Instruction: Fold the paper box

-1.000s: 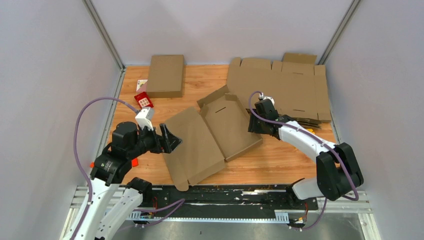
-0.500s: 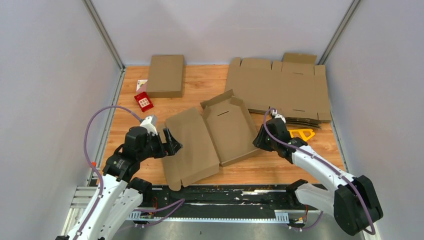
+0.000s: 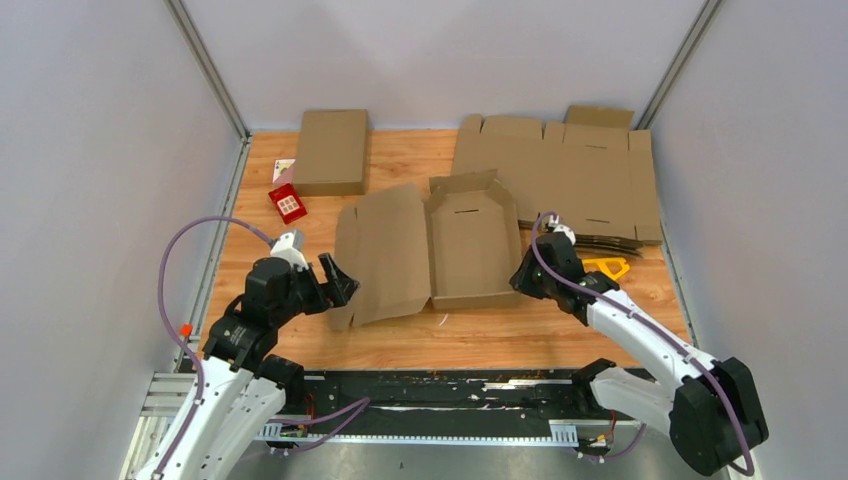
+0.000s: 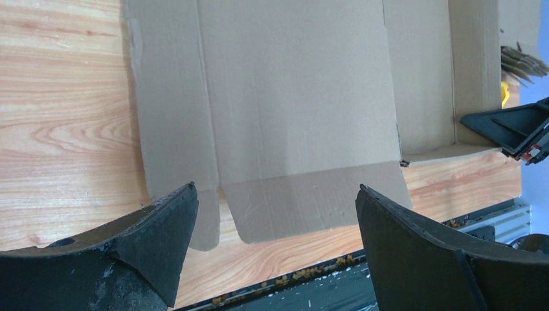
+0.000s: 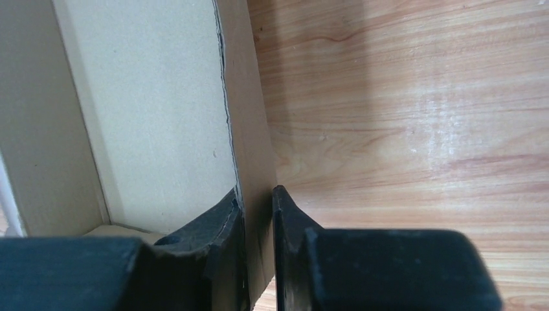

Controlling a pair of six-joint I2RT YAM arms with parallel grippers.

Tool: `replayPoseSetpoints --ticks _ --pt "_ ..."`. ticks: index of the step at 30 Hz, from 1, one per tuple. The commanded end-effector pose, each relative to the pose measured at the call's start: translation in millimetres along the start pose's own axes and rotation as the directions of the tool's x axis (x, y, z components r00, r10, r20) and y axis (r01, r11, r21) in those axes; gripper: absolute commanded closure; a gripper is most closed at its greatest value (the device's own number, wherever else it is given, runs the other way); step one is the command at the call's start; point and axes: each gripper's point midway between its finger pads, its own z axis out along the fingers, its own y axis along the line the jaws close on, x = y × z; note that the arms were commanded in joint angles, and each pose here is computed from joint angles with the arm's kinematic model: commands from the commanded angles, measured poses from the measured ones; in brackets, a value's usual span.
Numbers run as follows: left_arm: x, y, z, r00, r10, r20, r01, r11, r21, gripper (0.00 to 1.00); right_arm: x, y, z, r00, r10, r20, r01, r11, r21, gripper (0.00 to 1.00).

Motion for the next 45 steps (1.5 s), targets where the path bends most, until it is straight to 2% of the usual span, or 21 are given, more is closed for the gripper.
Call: replayPoseSetpoints --ticks 1,6,10,15,19,21,24,27,29,32,34,36,38,45 --pt "-26.9 -16.1 -14.5 0.994 -0.003 0.110 -0.003 0.999 0.049 0.02 -39.5 27.2 -23.0 0.984 0.101 0.145 -0.086 0.991 -0.105 0.81" --pt "-28.8 -29.0 -20.3 0.992 -0.010 0.127 -0.006 0.993 0.121 0.02 -69.5 41.8 -49.5 0.959 0.136 0.249 -0.096 0.981 -0.168 0.82" --pt "-24.3 -40.7 -17.7 0.990 -0.062 0.125 0.035 0.977 0.210 0.02 -86.2 46.9 -62.2 0.942 0.161 0.293 -0.113 0.978 -0.174 0.81" --pt "-22.3 -55.9 -10.9 0.973 -0.188 0.136 0.131 0.929 0.347 0.02 -94.0 34.6 -66.8 0.897 0.306 0.320 -0.280 0.952 -0.127 0.78" --pt "-25.6 -63.1 -0.2 0.926 -0.350 0.142 0.250 0.850 0.464 0.05 -90.9 31.8 -59.8 0.844 0.435 0.313 -0.406 0.900 -0.157 0.77" --pt "-29.7 -62.6 4.1 0.904 -0.399 0.155 0.280 0.826 0.490 0.05 -86.9 41.1 -53.2 0.845 0.459 0.275 -0.417 0.887 -0.199 0.69" --pt "-36.5 -57.8 10.3 0.895 -0.400 0.199 0.267 0.837 0.478 0.05 -70.6 60.4 -41.0 0.885 0.437 0.161 -0.393 0.886 -0.245 0.49" --pt "-39.6 -52.7 17.4 0.901 -0.373 0.222 0.250 0.864 0.438 0.05 -40.4 81.1 -29.9 0.928 0.372 0.013 -0.354 0.893 -0.280 0.34" --pt "-38.2 -49.2 23.3 0.908 -0.359 0.217 0.250 0.878 0.407 0.05 -25.3 86.4 -25.7 0.950 0.309 -0.044 -0.308 0.905 -0.292 0.21" --pt "-31.2 -45.8 34.1 0.927 -0.330 0.180 0.248 0.897 0.367 0.05 -23.0 79.8 -25.6 0.989 0.148 -0.027 -0.150 0.953 -0.263 0.11" --pt "-25.8 -44.5 40.8 0.942 -0.301 0.150 0.236 0.909 0.343 0.07 -34.0 76.2 -29.7 0.999 0.004 0.036 0.005 0.969 -0.245 0.10" --pt "-17.7 -40.1 47.3 0.954 -0.278 0.116 0.231 0.922 0.310 0.08 -42.9 79.4 -34.6 0.980 -0.179 0.090 0.197 0.945 -0.260 0.12" --pt "-13.8 -36.3 51.8 0.958 -0.267 0.104 0.227 0.930 0.290 0.08 -49.1 79.6 -35.8 0.943 -0.311 0.117 0.332 0.910 -0.249 0.14" --pt "-11.3 -33.4 56.6 0.964 -0.244 0.109 0.205 0.936 0.286 0.08 -23.7 114.8 -15.0 0.811 -0.581 0.070 0.562 0.739 -0.372 0.16"
